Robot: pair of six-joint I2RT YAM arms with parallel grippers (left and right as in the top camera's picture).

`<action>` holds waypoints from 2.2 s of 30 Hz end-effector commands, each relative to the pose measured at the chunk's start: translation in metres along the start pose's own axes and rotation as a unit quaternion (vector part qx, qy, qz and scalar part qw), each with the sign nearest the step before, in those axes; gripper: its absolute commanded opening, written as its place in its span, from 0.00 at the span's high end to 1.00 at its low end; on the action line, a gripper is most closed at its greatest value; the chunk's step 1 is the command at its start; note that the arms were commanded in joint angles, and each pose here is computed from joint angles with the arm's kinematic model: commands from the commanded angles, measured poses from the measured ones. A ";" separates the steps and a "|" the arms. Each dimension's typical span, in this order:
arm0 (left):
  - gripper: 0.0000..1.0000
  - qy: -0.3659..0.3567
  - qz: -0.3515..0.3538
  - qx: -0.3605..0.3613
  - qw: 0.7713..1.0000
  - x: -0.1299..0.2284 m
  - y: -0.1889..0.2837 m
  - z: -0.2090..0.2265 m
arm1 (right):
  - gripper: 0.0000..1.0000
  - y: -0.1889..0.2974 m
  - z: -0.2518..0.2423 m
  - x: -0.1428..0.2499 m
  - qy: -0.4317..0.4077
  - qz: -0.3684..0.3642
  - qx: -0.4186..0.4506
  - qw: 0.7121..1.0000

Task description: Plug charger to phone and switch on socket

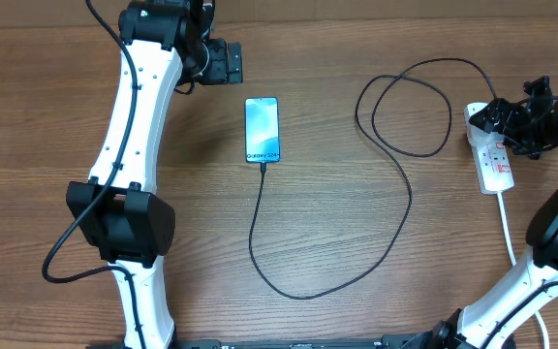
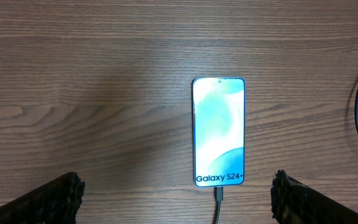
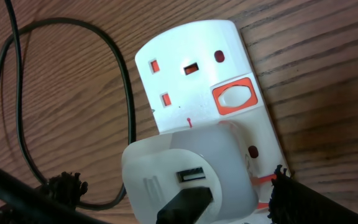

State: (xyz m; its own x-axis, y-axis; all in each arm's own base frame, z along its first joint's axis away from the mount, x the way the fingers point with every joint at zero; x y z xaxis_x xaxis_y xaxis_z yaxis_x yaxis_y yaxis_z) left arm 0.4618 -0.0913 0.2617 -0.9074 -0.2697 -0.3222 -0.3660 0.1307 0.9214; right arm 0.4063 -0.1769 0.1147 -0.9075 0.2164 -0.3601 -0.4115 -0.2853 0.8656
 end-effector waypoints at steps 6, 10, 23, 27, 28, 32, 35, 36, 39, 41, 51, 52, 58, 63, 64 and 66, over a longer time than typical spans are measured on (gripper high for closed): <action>0.00 -0.005 -0.005 -0.006 1.000 -0.002 0.000 0.002 | 0.00 -0.014 0.001 0.001 0.000 0.013 -0.005 1.000; 0.00 -0.005 -0.005 -0.006 1.000 -0.002 0.000 0.002 | 0.00 -0.018 0.007 0.000 0.006 0.016 -0.009 1.000; 0.00 -0.005 -0.005 -0.006 1.000 -0.002 0.000 0.002 | 0.00 -0.021 0.012 0.005 0.004 0.032 -0.014 0.999; 0.00 -0.005 -0.005 -0.006 1.000 -0.002 0.000 0.002 | 0.00 -0.021 0.013 0.006 0.000 0.035 -0.014 0.999; 0.00 -0.005 -0.005 -0.006 1.000 -0.002 0.000 0.002 | 0.00 -0.021 0.013 0.007 0.000 0.036 -0.014 0.999; 0.00 -0.005 -0.005 -0.006 1.000 -0.002 0.000 0.002 | 0.00 -0.021 0.013 0.007 -0.001 0.037 -0.015 0.999; 0.00 -0.005 -0.005 -0.006 1.000 -0.002 0.000 0.002 | 0.00 -0.021 0.013 0.007 -0.004 0.037 -0.014 0.999; 0.00 -0.005 -0.005 -0.006 1.000 -0.002 0.000 0.002 | 0.00 -0.021 0.013 0.007 -0.005 0.038 -0.014 0.999; 0.00 -0.005 -0.005 -0.006 1.000 -0.002 0.000 0.002 | 0.00 -0.021 0.012 0.008 -0.009 0.040 -0.009 0.999; 0.00 -0.005 -0.005 -0.006 1.000 -0.002 0.000 0.002 | 0.00 -0.021 0.012 0.008 -0.009 0.040 -0.009 0.999; 0.00 -0.005 -0.005 -0.006 1.000 -0.002 0.000 0.002 | 0.00 -0.030 0.010 0.020 -0.016 0.049 -0.014 0.999; 0.00 -0.005 -0.005 -0.006 1.000 -0.002 0.000 0.002 | 0.00 -0.030 0.011 0.020 -0.016 0.049 -0.016 0.999; 0.00 -0.005 -0.005 -0.006 1.000 -0.002 0.000 0.002 | 0.00 -0.030 0.014 0.021 -0.018 0.053 -0.024 0.998; 0.00 -0.005 -0.005 -0.006 1.000 -0.002 0.000 0.002 | 0.00 -0.030 0.014 0.023 -0.021 0.059 -0.026 0.998; 0.00 -0.005 -0.005 -0.006 1.000 -0.002 0.000 0.002 | 0.00 -0.030 0.014 0.024 -0.022 0.060 -0.026 0.998; 0.00 -0.005 -0.005 -0.006 1.000 -0.002 0.000 0.002 | 0.00 -0.030 0.015 0.025 -0.025 0.065 -0.027 0.997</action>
State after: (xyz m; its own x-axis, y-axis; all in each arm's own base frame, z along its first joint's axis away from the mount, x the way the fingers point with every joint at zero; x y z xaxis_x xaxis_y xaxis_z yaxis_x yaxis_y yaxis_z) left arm 0.4618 -0.0913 0.2617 -0.9074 -0.2697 -0.3222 -0.3660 0.1307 0.9214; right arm 0.4094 -0.1681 0.1044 -0.9210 0.1936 -0.3380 -0.3828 -0.2889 0.8775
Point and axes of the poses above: each gripper's point midway between its finger pads, its own y axis back along the fingers, its own z axis along the line the jaws close on, x = y × z, the point moved 7 cm from there along y, back along the fingers, and after that the axes turned 12 degrees about y, right-handed, at the moved point
